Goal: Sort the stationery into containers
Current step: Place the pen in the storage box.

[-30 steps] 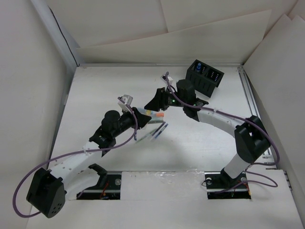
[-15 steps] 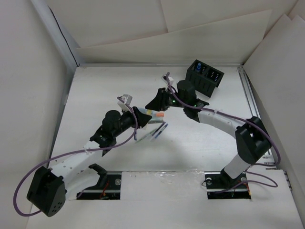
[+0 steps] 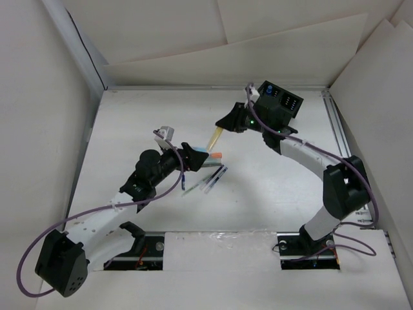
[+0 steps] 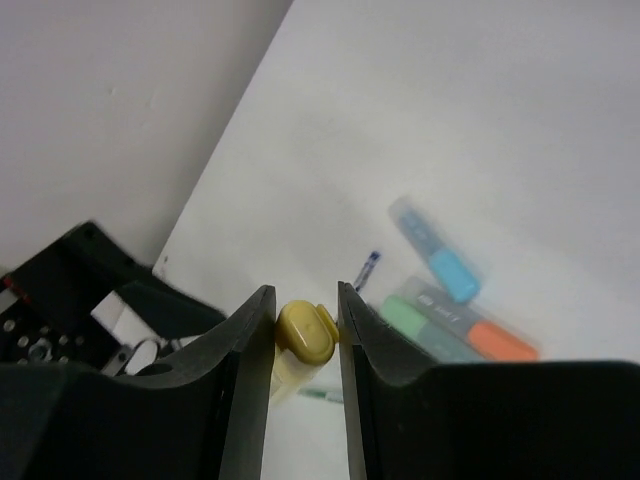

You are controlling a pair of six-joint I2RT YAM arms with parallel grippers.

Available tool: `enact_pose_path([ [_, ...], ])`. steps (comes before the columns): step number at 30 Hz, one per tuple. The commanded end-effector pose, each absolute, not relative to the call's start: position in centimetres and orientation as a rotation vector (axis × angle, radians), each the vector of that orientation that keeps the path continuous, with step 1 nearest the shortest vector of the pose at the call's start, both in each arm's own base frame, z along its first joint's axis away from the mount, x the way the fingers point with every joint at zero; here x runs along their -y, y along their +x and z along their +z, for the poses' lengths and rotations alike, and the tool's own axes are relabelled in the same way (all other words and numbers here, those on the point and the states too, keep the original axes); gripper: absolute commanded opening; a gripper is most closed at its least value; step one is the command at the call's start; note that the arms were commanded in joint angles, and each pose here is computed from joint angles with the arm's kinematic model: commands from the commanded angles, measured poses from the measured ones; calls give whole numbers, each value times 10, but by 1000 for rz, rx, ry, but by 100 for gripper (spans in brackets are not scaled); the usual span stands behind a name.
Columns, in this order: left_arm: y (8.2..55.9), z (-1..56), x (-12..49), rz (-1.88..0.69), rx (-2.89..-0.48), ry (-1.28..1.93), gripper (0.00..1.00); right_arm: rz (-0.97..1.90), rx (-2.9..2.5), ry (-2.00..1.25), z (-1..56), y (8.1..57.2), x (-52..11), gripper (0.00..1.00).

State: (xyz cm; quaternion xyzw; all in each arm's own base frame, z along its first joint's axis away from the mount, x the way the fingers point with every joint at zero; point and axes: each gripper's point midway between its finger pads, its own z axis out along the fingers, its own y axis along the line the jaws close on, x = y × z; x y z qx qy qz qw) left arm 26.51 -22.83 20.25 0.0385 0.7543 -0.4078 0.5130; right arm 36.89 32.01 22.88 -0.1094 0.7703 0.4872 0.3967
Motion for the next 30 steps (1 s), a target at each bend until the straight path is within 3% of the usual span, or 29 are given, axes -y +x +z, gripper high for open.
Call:
enact_pose_path([
  [1, 269, 223, 220, -950, -1729, 73, 100, 1111, -1827, -190, 273, 420, -282, 8],
  [7, 286, 193, 201, -785, -1839, -43, 100, 739, -1766, 108, 303, 510, -162, 7],
  [13, 309, 176, 191, -637, -1916, -125, 97, 367, -1676, 392, 320, 563, -51, 7],
  [17, 324, 153, 187, -535, -1991, -159, 85, 228, -1649, 433, 325, 588, -25, 7],
  [30, 343, 118, 184, -381, -2095, -170, 84, -65, -1742, 394, 281, 618, -2, 7],
])
